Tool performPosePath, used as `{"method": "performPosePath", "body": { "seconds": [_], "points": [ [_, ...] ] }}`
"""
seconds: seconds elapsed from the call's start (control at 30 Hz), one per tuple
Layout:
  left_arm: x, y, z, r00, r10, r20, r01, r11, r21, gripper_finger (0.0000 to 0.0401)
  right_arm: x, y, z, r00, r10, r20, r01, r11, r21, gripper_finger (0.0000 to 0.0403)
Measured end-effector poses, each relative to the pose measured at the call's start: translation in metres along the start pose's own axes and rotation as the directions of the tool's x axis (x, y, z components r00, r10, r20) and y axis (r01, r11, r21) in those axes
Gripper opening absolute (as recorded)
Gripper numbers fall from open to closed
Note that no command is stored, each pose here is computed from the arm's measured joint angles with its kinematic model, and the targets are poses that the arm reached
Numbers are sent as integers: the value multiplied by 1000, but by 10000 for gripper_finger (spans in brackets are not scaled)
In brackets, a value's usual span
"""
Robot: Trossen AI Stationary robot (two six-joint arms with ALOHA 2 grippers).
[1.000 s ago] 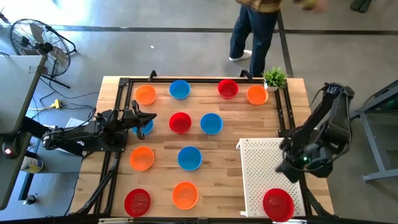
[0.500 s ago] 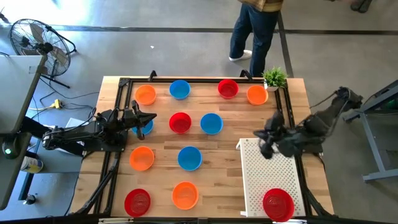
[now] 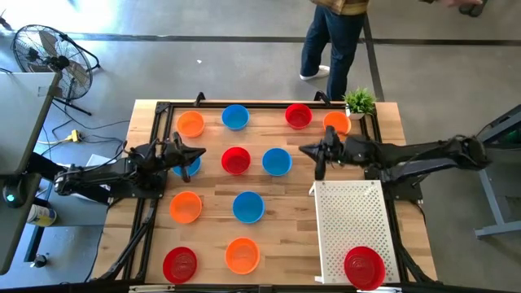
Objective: Pick & Place Mini bowls
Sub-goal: Put the orange bowl on the shelf
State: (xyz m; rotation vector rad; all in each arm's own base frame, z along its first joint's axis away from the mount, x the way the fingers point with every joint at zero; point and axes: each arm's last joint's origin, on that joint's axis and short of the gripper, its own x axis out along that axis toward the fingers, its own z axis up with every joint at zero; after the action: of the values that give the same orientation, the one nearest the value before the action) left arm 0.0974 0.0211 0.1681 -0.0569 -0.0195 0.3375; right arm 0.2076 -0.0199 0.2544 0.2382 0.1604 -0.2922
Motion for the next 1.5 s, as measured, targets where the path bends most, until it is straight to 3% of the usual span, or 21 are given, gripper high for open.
{"method": "performPosePath", "body": {
  "seconds": [0.27,0.4,0.57,0.77,0.9,1.13,1.5],
  "points": [
    [2,1,-3,999,30,-30,-30,1000,4,0,29,-33,15,989,-142,-38,143,990,6,0],
    [2,1,-3,999,32,-30,-31,999,4,0,45,-41,22,960,-244,-138,245,969,-12,0],
    [2,1,-3,999,32,-34,-33,999,-10,0,56,-52,33,850,-398,-346,427,904,9,3],
    [2,0,-3,999,26,-37,-27,999,-21,0,44,-63,45,657,-561,-504,640,768,-23,35],
    [2,0,-3,999,17,-38,-18,1000,-22,0,37,-73,33,562,-606,-562,731,683,-5,72],
    [2,0,-4,999,-1,-44,0,1000,-19,0,31,-98,-7,479,-632,-609,797,604,0,129],
    [2,0,-4,999,-6,-45,5,1000,-19,0,20,-132,-35,447,-636,-629,836,548,40,201]
  ]
}}
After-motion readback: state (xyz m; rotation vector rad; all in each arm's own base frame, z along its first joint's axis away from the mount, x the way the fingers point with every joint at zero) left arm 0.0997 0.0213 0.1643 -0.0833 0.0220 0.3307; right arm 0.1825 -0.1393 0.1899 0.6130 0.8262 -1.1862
